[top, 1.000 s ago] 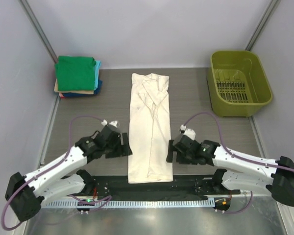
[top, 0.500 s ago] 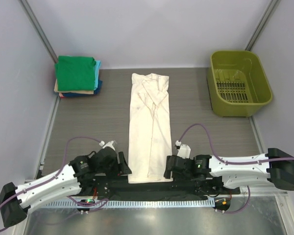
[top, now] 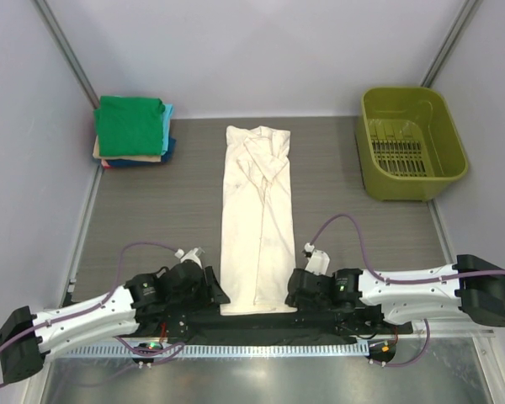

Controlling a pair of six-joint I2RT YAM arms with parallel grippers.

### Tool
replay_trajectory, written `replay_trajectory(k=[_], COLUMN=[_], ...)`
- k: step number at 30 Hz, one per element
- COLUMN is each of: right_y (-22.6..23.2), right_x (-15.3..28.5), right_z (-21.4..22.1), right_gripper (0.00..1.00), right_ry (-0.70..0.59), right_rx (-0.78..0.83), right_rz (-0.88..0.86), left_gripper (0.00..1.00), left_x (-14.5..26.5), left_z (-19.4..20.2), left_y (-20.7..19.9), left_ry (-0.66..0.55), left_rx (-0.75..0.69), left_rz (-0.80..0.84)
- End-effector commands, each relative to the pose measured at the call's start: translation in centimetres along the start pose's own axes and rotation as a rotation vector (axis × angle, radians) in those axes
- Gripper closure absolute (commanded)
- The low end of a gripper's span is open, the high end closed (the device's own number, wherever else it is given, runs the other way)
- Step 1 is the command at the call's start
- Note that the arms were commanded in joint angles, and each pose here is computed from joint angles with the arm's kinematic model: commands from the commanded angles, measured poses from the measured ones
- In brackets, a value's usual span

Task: Fold and stack the t-shirts
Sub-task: Fold the tshirt

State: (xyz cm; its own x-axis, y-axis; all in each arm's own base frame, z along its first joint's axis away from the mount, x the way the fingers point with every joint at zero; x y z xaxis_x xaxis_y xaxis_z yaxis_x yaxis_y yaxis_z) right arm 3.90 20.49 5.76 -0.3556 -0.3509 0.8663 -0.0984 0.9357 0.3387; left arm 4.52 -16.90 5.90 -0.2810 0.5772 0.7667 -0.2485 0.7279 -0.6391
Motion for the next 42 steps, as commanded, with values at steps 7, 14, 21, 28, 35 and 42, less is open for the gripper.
replay_trajectory(k=[7, 14, 21, 28, 35, 42], right_y=[-0.4, 2.0, 2.9, 2.5, 1.6, 0.7], right_x=[-0.1, 4.3, 7.2, 7.7, 5.9, 2.5], right_z=[0.0, -3.0, -10.4, -19.5, -26.6, -30.6], right_gripper=[0.98, 0.99, 0.99, 0.99, 0.99, 0.99], right_ry=[-0.031, -0.12, -0.233, -0.314, -0.31, -0.262], right_rx=[-0.046, -0.077, -0.076, -0.014, 0.005, 0.009], right_rz=[-0.025, -0.115, -0.095, 0.025, 0.092, 0.101], left_gripper=[0.92, 1.0, 1.0, 1.0, 1.0, 1.0], left_x=[-0.3, 3.9, 7.7, 8.9, 6.6, 1.6], left_z=[1.1, -1.0, -4.6, -12.3, -19.1, -24.6], left_y=[-1.8, -6.2, -10.3, -14.3, -17.1, -16.6], left_ry=[0.047, -0.092, -0.309, -0.414, -0.382, -0.316], left_rx=[-0.019, -0.068, -0.183, -0.209, -0.17, -0.109], left_rz=[0.052, 0.063, 0.013, 0.006, 0.039, 0.014])
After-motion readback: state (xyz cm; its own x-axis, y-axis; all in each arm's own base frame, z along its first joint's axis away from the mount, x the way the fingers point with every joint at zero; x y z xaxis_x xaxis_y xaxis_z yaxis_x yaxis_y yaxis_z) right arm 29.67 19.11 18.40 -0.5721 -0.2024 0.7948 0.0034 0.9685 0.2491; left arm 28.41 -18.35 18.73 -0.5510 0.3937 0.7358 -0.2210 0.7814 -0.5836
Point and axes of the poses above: each gripper's point midway between its finger pads, its own x axis back along the fingers, its own y axis along the line the jaws close on, z = x × y, the point moved 5 cm from there along x, back along the fingers, and after that the axes turned 9 degrees about x, right-handed, at the moved point
